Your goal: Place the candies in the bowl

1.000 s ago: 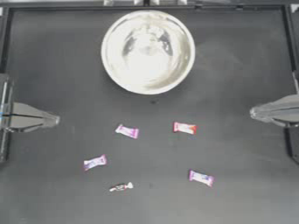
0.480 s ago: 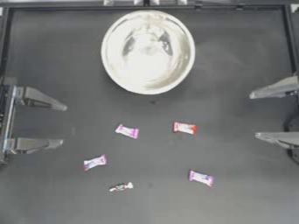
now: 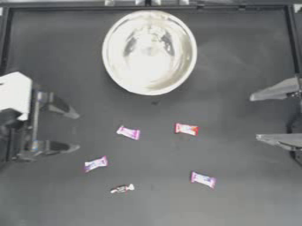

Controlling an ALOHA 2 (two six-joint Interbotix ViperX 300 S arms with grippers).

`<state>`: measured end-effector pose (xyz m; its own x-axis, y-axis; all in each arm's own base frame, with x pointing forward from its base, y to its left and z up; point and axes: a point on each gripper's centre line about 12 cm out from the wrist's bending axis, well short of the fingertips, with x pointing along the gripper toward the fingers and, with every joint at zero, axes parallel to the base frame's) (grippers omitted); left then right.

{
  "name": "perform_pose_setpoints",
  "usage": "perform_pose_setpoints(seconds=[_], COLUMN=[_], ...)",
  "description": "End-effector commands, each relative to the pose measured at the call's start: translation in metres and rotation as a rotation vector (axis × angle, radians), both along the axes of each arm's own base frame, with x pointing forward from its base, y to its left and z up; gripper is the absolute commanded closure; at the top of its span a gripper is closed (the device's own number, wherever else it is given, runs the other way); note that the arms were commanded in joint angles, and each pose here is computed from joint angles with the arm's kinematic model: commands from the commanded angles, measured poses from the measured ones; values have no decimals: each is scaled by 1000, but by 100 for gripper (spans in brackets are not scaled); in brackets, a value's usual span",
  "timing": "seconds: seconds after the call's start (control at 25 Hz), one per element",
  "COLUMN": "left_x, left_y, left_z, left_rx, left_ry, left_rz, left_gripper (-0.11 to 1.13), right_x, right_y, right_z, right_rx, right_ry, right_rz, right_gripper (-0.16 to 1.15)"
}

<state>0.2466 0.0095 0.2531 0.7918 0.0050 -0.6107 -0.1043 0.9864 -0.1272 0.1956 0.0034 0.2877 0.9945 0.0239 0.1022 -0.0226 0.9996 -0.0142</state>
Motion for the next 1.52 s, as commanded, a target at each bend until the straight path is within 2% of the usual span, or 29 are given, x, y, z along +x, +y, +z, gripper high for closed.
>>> perform_pose_setpoints(seconds=[0.04,0.28,0.52,0.6,0.88,1.2,1.52], left_x=[15,33,44,49,59,73,76], left_y=[0,-6,-17,-23,-38,-49,-51], left_z=[6,-11,-28,-28,-54,-76,-101], left_rx=[-3,7,20,14,1,11,26], left_ry=[64,170,297,313,438,516,594], left_rz=[5,15,46,54,73,62,63], left_gripper=[1,1,1,1,1,1,1], right_x=[2,2,2,2,2,2,2], right_y=[0,0,0,0,0,0,0], right_z=[4,4,3,4,3,4,5], right_rx=[0,7,12,10,13,22,29], right_ry=[-2,6,15,12,14,10,5], right_rz=[0,-2,-3,-3,-3,0,3], right_gripper=[-1,-1,-1,-1,-1,-1,-1])
